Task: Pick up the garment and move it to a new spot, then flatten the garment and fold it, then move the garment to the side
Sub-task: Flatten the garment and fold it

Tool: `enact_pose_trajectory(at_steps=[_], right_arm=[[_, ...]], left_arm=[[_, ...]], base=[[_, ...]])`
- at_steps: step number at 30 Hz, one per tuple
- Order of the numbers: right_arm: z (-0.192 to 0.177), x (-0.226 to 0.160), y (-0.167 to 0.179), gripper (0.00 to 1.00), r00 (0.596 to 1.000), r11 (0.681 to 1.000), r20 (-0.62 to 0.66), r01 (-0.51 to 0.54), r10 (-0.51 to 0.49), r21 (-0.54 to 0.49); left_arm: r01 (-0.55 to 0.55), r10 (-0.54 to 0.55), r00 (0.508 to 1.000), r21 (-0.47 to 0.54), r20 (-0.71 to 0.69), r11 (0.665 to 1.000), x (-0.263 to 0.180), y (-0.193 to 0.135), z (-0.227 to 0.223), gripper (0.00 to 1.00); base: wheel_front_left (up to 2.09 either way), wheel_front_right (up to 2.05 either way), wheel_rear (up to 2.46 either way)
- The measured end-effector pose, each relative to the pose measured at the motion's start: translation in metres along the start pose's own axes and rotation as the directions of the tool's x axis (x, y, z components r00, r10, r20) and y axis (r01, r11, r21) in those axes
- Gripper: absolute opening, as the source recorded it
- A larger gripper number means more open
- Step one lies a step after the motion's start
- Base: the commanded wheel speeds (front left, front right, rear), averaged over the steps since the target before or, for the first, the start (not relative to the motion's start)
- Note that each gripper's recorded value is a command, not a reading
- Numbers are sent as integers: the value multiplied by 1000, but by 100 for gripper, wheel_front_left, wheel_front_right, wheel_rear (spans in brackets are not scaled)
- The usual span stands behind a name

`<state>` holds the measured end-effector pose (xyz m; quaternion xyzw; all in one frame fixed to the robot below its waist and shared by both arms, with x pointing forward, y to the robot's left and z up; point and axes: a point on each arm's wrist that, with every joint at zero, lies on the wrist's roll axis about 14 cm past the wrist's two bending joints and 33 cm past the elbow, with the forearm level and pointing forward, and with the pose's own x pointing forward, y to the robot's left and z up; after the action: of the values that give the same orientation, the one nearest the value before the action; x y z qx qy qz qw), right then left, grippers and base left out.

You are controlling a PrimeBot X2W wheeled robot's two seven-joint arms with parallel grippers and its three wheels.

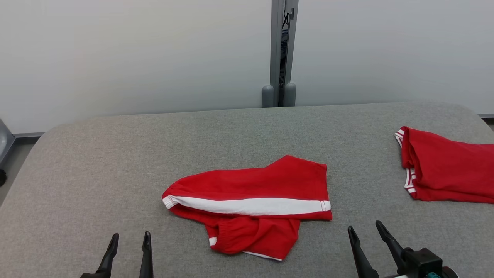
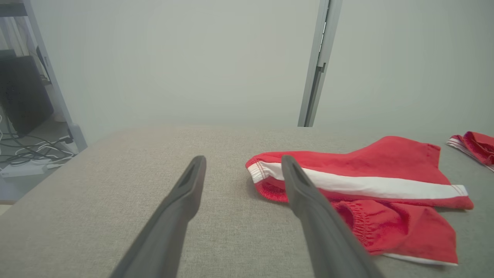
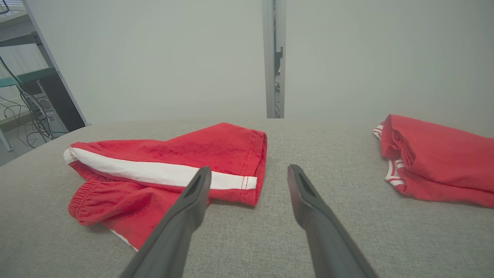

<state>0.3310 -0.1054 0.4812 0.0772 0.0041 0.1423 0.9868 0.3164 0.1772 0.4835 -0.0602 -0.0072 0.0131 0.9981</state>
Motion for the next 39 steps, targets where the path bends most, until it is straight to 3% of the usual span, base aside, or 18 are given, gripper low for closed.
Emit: enact_pose_trajectory(at_steps=[21,39], right_arm=[[0,2,-5,100,1000,1000,2,17,-17,5],[-11,21,-16,100,999,1000,-43,21,-22,-6]], left_arm=[[28,-30,995,-24,-96,999,-1,-2,-30,100],[91,-145,959,-222,-243,971,81,-39,-71,100]], base=[[0,0,0],[0,0,0]])
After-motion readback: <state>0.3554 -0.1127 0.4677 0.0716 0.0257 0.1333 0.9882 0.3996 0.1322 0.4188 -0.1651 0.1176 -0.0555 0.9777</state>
